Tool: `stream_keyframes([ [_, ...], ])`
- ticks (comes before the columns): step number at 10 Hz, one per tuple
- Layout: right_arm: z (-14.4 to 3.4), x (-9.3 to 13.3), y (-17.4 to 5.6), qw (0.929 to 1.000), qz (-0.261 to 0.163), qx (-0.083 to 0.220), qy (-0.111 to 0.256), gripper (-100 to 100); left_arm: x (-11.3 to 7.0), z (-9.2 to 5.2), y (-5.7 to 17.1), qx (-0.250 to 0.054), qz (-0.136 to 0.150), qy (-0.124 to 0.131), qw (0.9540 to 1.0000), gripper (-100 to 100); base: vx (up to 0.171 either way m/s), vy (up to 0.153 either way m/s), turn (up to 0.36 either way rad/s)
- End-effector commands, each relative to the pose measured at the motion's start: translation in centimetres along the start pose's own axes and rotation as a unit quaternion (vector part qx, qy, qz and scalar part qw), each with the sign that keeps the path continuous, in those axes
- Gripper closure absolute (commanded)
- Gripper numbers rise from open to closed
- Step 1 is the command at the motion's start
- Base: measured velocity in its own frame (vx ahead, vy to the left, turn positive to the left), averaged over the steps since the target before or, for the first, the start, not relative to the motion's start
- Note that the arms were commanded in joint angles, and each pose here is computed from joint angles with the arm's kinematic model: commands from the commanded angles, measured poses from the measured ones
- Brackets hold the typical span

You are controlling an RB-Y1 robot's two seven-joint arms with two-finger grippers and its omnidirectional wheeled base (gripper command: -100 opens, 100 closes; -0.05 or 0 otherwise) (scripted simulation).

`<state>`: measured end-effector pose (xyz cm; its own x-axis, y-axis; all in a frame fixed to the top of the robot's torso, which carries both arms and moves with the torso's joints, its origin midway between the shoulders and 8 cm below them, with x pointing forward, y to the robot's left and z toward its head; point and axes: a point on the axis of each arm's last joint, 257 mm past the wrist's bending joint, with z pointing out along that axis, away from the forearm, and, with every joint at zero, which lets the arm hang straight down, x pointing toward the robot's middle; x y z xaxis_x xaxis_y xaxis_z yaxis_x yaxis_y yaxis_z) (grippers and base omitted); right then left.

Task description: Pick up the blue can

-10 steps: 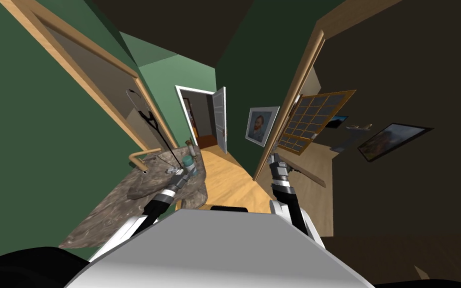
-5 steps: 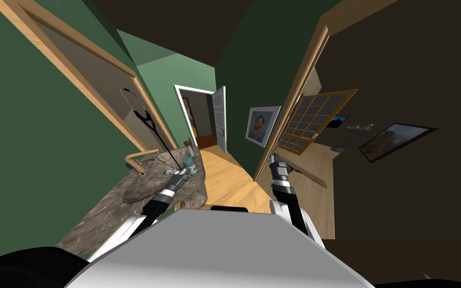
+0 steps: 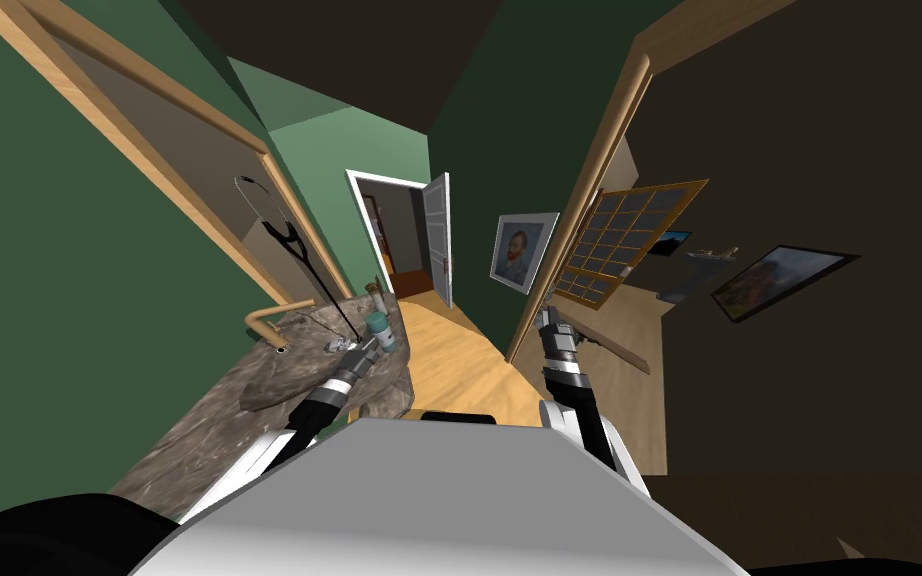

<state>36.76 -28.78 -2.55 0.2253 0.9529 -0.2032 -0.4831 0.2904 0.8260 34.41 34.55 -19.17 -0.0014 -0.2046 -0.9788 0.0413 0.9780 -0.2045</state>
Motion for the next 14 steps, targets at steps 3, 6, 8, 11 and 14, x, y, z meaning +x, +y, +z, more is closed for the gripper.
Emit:
stream_keyframes([
  [3, 0.0, 0.0, 0.0, 1.0, 0.0, 0.0, 0.0, 0, 0.0, 0.0, 0.0, 0.0, 0.0, 0.0, 1.0, -100, 0.003, 0.001, -0.002],
  [6, 0.0, 0.0, 0.0, 1.0, 0.0, 0.0, 0.0, 0, 0.0, 0.0, 0.0, 0.0, 0.0, 0.0, 1.0, 100, 0.0, 0.0, 0.0],
  [8, 0.0, 0.0, 0.0, 1.0, 0.0, 0.0, 0.0, 0, 0.0, 0.0, 0.0, 0.0, 0.0, 0.0, 1.0, 100, 0.0, 0.0, 0.0],
  [11, 0.0, 0.0, 0.0, 1.0, 0.0, 0.0, 0.0, 0, 0.9, 0.5, 0.4, -0.003, -0.006, 0.001, 1.0, -100, -0.002, -0.003, -0.001],
  [14, 0.0, 0.0, 0.0, 1.0, 0.0, 0.0, 0.0, 0, 1.9, 1.0, 0.9, -0.005, -0.012, 0.002, 0.9999, -100, -0.007, -0.01, -0.002],
])
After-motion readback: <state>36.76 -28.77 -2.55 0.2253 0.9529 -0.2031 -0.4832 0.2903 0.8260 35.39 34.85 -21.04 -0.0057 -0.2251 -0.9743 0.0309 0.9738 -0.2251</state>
